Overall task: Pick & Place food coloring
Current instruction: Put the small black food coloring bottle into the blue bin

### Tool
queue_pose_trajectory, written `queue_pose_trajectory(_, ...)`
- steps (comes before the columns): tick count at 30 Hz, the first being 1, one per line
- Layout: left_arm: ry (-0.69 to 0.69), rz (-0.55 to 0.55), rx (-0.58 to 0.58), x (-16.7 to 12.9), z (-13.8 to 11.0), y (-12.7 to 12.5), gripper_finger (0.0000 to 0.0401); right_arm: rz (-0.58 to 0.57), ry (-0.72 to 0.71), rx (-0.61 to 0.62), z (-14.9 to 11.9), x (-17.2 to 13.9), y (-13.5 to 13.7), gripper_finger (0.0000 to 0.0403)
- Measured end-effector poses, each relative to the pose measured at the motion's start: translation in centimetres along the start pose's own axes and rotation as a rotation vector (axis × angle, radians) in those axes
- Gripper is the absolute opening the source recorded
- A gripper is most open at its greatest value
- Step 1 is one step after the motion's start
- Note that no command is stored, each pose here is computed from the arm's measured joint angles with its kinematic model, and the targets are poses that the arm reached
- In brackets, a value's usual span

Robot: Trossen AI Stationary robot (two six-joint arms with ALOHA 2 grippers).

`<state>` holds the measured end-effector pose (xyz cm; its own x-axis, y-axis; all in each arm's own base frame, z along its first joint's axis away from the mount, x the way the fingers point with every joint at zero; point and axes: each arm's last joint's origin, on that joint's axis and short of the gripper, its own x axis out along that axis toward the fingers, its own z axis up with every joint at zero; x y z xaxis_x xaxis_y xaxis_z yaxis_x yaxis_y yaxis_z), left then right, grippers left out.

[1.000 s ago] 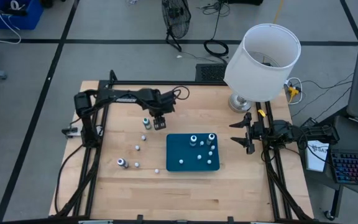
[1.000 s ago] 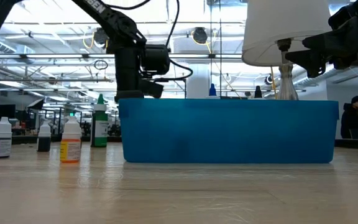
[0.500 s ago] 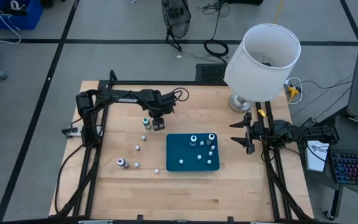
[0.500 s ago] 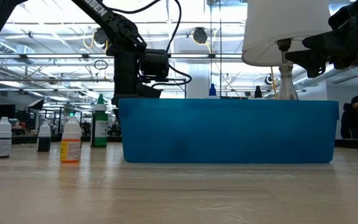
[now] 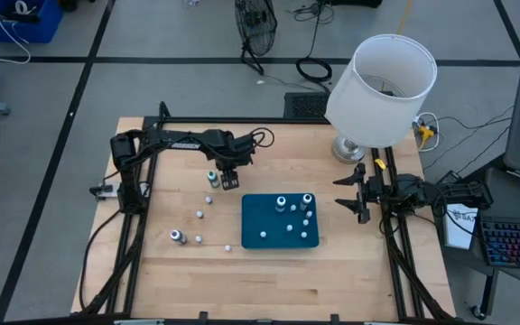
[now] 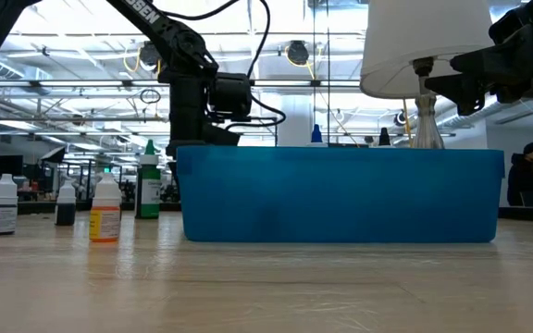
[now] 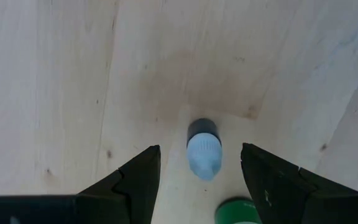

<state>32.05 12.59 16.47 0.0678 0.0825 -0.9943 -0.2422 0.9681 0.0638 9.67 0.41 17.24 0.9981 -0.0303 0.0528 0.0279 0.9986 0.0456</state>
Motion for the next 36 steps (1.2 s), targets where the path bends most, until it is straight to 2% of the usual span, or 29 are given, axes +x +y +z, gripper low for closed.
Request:
queue_pose_trajectory(9,-0.002,0.0,0.0,0.0,0.01,0.01,0.0216,0.0,0.0,0.0,0.0,0.0,0.0,0.0263)
queue_pose_trajectory(20,-0.04,0.003,-0.006,0.0,0.38,0.08,0.0101,0.0,0.0,0.0,0.0,0.0,0.0,0.0263)
queue_pose_trajectory(25,-0.041,0.003,-0.012,-0.02,0.38,0.07,0.0071,0.0,0.0,0.0,0.0,0.0,0.0,0.0263)
queue_pose_trajectory(29,-0.039,-0.013,-0.029,-0.03,0.34,0.02,0.0079,0.0,0.0,0.0,0.0,0.0,0.0,0.0263)
queue_pose_trajectory(36,-0.031,-0.047,-0.032,-0.02,0.24,-0.09,0.017,0.0,0.0,0.0,0.0,0.0,0.0,0.0263)
